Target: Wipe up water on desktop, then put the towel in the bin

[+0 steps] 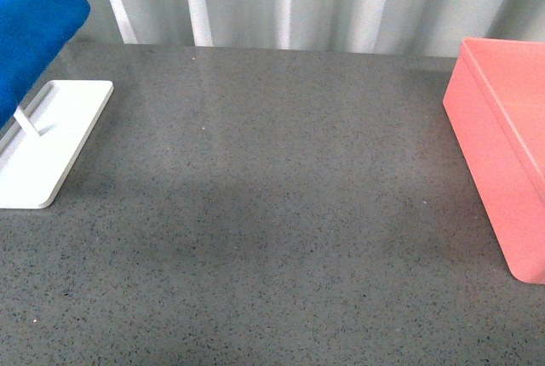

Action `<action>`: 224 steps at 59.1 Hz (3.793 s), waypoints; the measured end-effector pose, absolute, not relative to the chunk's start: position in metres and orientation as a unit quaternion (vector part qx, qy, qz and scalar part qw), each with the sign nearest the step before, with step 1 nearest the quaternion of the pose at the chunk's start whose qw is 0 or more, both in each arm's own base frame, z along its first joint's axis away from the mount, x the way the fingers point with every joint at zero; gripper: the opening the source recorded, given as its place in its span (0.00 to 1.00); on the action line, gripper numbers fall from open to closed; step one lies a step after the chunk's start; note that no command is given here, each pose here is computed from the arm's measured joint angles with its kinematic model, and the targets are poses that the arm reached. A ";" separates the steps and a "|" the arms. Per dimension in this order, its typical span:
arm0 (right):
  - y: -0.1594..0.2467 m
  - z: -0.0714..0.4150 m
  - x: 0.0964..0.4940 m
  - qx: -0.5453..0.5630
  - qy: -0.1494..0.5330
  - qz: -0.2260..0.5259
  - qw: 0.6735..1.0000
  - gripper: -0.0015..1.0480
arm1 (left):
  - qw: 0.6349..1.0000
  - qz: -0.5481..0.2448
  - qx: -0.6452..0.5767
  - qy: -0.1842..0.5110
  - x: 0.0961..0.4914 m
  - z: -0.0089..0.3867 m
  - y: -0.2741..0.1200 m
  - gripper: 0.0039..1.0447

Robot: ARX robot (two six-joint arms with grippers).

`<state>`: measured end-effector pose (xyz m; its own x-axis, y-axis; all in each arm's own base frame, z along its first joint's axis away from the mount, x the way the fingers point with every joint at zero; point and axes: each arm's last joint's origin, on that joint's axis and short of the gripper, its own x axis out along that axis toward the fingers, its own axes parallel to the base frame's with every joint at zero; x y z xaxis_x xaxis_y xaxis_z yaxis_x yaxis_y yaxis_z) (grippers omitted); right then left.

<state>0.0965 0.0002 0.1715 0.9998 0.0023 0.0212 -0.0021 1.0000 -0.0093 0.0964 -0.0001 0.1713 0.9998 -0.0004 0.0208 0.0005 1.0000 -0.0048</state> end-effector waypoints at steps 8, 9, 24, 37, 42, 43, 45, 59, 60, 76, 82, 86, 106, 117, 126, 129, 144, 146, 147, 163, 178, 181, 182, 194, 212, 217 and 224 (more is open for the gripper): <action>0.000 0.171 0.096 -0.004 -0.011 0.001 1.000 0.93 | 1.000 0.000 -0.002 -0.010 0.096 0.171 0.000 0.94; 0.000 0.171 0.096 -0.005 -0.011 0.001 1.000 0.93 | 1.000 0.000 -0.002 -0.010 0.096 0.171 0.000 0.94; 0.000 0.171 0.096 -0.005 -0.011 0.001 1.000 0.93 | 1.000 0.000 -0.002 -0.010 0.096 0.171 0.000 0.94; 0.000 0.171 0.096 -0.005 -0.011 0.001 1.000 0.93 | 1.000 0.000 -0.002 -0.010 0.096 0.171 0.000 0.94; 0.000 0.171 0.096 -0.005 -0.011 0.001 1.000 0.93 | 1.000 0.000 -0.002 -0.010 0.096 0.171 0.000 0.94; 0.000 0.171 0.096 -0.005 -0.011 0.001 1.000 0.93 | 1.000 0.000 -0.002 -0.010 0.096 0.171 0.000 0.94; 0.000 0.171 0.096 -0.005 -0.011 0.001 1.000 0.93 | 1.000 0.000 -0.002 -0.010 0.096 0.171 0.000 0.94; 0.000 0.171 0.096 -0.005 -0.011 0.001 1.000 0.93 | 1.000 0.000 -0.002 -0.010 0.096 0.171 0.000 0.94; 0.000 0.171 0.096 -0.004 -0.011 0.001 1.000 0.93 | 1.000 0.000 -0.002 -0.010 0.096 0.171 0.000 0.94; 0.000 0.171 0.096 -0.004 -0.011 0.001 1.000 0.93 | 0.999 0.023 -0.018 0.029 0.097 0.170 0.000 0.94; 0.000 0.172 0.096 -0.004 -0.011 0.001 1.000 0.93 | 0.977 0.101 -0.040 0.184 0.110 0.181 -0.005 0.94; 0.000 0.171 0.096 -0.004 -0.011 0.002 1.000 0.93 | 0.977 0.096 -0.042 0.187 0.128 0.197 -0.008 0.94; 0.000 0.172 0.096 -0.004 -0.011 0.001 1.000 0.93 | 0.975 0.048 0.019 0.214 0.307 0.242 -0.016 0.94; 0.000 0.172 0.096 -0.004 -0.011 0.001 1.000 0.93 | 0.952 0.046 0.056 0.297 0.376 0.213 -0.008 0.94; 0.000 0.172 0.096 -0.004 -0.011 0.001 1.000 0.93 | 0.938 0.091 0.064 0.329 0.411 0.198 0.022 0.94; 0.000 0.172 0.096 -0.004 -0.011 0.001 1.000 0.93 | 0.935 0.104 0.062 0.334 0.418 0.194 0.032 0.94; 0.000 0.172 0.096 -0.005 -0.011 0.001 1.000 0.93 | 0.925 0.127 0.054 0.354 0.434 0.178 0.057 0.94; 0.000 0.172 0.096 -0.005 -0.011 0.001 1.000 0.93 | 0.925 0.124 0.052 0.356 0.434 0.176 0.056 0.94; 0.000 0.172 0.096 -0.005 -0.011 0.001 1.000 0.93 | 0.925 0.121 0.051 0.358 0.434 0.175 0.056 0.94; 0.000 0.172 0.096 -0.004 -0.011 0.001 1.000 0.93 | 0.922 0.118 0.052 0.365 0.434 0.168 0.053 0.85; 0.000 0.172 0.096 -0.005 -0.011 0.001 1.000 0.93 | 0.924 0.121 0.053 0.360 0.434 0.168 0.053 0.45; 0.000 0.172 0.096 -0.004 -0.011 0.001 1.000 0.93 | 0.924 0.122 0.053 0.360 0.434 0.168 0.053 0.37; 0.000 0.172 0.096 -0.004 -0.011 0.001 1.000 0.93 | 0.924 0.122 0.053 0.360 0.434 0.168 0.053 0.35; 0.000 0.172 0.096 -0.004 -0.011 0.001 1.000 0.93 | 0.924 0.121 0.053 0.358 0.434 0.170 0.053 0.06; 0.000 0.172 0.096 -0.004 -0.011 0.001 1.000 0.93 | 0.938 0.100 0.046 0.330 0.430 0.205 0.051 0.04; 0.000 0.172 0.096 -0.005 -0.011 0.001 1.000 0.93 | 0.955 0.078 0.040 0.284 0.421 0.246 0.041 0.04; 0.000 0.172 0.096 -0.005 -0.011 0.001 1.000 0.93 | 0.973 0.030 0.033 0.228 0.400 0.292 0.017 0.04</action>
<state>0.0964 0.0002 0.1715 0.9998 0.0031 0.0219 -0.0028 1.0000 -0.0094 0.4002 0.0172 0.2915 0.8944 0.0740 -0.4411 -0.0440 0.9960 0.0778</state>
